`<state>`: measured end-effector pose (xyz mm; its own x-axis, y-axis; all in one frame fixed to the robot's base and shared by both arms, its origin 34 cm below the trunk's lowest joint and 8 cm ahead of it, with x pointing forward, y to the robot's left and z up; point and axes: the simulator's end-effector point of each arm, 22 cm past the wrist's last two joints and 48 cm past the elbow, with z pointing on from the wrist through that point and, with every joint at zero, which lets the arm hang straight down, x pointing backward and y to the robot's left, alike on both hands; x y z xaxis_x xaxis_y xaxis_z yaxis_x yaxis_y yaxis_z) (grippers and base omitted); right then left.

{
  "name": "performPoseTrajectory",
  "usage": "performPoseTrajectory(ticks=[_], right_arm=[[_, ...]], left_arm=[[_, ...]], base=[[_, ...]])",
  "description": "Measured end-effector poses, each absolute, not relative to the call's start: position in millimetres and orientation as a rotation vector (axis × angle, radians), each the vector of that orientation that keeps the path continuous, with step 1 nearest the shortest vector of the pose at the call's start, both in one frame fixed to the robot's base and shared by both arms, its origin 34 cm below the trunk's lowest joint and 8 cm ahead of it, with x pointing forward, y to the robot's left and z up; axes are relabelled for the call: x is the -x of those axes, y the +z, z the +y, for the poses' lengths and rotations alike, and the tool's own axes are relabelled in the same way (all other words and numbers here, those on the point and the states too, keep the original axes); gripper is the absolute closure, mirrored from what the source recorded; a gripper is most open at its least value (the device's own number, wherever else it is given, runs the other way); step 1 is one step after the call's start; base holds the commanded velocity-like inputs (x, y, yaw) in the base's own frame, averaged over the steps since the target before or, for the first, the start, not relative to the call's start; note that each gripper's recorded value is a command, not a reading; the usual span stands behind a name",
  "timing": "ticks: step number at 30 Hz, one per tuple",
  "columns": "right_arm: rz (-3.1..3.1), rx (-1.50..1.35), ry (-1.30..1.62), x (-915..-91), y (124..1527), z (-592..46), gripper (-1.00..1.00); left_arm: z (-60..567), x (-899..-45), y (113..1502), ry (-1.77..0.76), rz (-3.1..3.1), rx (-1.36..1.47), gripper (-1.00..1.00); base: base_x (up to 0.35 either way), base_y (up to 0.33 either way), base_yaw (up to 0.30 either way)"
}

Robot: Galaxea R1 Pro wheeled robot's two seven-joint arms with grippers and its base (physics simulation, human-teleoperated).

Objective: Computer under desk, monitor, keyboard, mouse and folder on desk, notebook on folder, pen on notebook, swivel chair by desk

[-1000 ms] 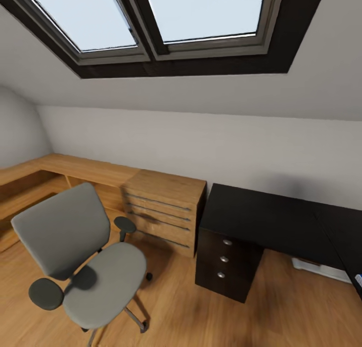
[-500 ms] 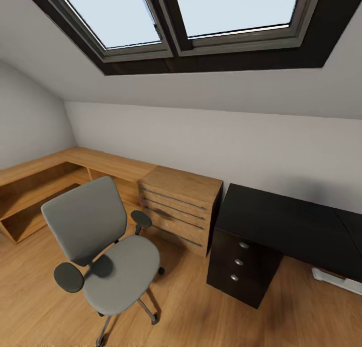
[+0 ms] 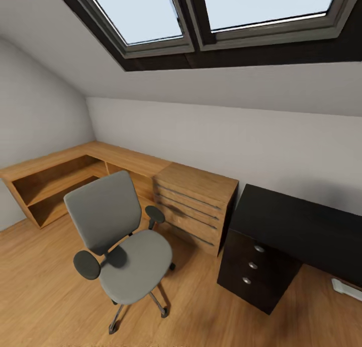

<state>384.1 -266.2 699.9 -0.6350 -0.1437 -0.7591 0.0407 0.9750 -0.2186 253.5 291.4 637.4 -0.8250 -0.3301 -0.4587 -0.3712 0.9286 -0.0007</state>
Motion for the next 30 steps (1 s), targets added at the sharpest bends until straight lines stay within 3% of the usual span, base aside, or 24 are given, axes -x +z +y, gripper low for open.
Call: performPoseTrajectory(ticks=[30], right_arm=[[2.271, 0.076, -0.276, -373.8, 691.4, -270.6, -1.0]], left_arm=[[291.5, -239.5, 632.3, 0.132, 2.66, 0.507, -1.0]], base=[[0.0, 0.0, 0.198]])
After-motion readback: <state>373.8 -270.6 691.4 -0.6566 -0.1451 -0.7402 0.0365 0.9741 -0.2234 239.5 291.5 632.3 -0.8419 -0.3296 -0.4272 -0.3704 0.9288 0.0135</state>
